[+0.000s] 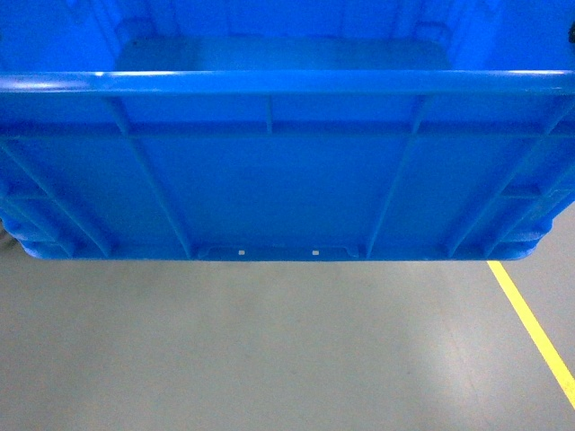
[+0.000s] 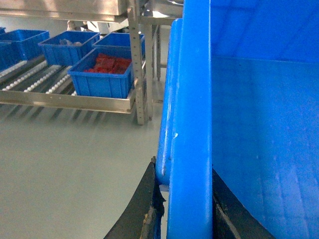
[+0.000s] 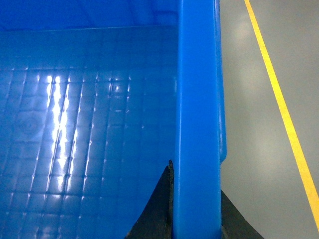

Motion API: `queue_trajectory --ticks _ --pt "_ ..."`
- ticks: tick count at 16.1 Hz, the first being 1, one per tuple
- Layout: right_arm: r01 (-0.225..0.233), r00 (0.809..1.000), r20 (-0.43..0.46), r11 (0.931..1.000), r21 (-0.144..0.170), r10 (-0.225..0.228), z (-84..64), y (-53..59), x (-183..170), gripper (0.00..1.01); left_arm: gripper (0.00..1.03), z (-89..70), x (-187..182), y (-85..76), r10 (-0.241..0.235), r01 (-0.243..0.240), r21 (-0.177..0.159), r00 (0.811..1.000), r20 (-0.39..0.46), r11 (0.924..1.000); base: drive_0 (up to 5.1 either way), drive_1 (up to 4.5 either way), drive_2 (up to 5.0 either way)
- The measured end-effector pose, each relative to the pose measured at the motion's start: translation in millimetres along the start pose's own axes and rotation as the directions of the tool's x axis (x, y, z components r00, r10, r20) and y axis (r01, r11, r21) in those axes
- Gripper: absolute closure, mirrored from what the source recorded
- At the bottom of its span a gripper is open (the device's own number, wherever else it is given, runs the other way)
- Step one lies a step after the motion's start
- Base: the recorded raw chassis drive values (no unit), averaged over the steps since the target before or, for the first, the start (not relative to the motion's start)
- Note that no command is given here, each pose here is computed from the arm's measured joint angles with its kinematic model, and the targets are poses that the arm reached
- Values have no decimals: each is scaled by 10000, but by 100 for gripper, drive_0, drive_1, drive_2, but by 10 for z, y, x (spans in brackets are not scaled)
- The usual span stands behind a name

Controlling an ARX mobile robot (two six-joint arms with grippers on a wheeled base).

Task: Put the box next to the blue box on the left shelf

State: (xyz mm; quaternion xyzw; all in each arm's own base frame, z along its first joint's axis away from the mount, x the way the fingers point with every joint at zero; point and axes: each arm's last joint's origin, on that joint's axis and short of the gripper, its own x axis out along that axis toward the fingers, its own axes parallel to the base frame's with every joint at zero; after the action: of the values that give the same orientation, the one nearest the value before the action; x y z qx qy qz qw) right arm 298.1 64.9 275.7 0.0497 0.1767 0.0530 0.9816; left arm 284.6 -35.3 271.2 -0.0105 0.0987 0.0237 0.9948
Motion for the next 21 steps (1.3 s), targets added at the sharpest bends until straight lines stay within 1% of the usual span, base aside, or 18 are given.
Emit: queue_trajectory --ticks 21 --pt "2 10000 -15 10000 2 -2 -2 0 0 94 88 1 0 0 -12 12 2 10000 7 10000 4 426 -419"
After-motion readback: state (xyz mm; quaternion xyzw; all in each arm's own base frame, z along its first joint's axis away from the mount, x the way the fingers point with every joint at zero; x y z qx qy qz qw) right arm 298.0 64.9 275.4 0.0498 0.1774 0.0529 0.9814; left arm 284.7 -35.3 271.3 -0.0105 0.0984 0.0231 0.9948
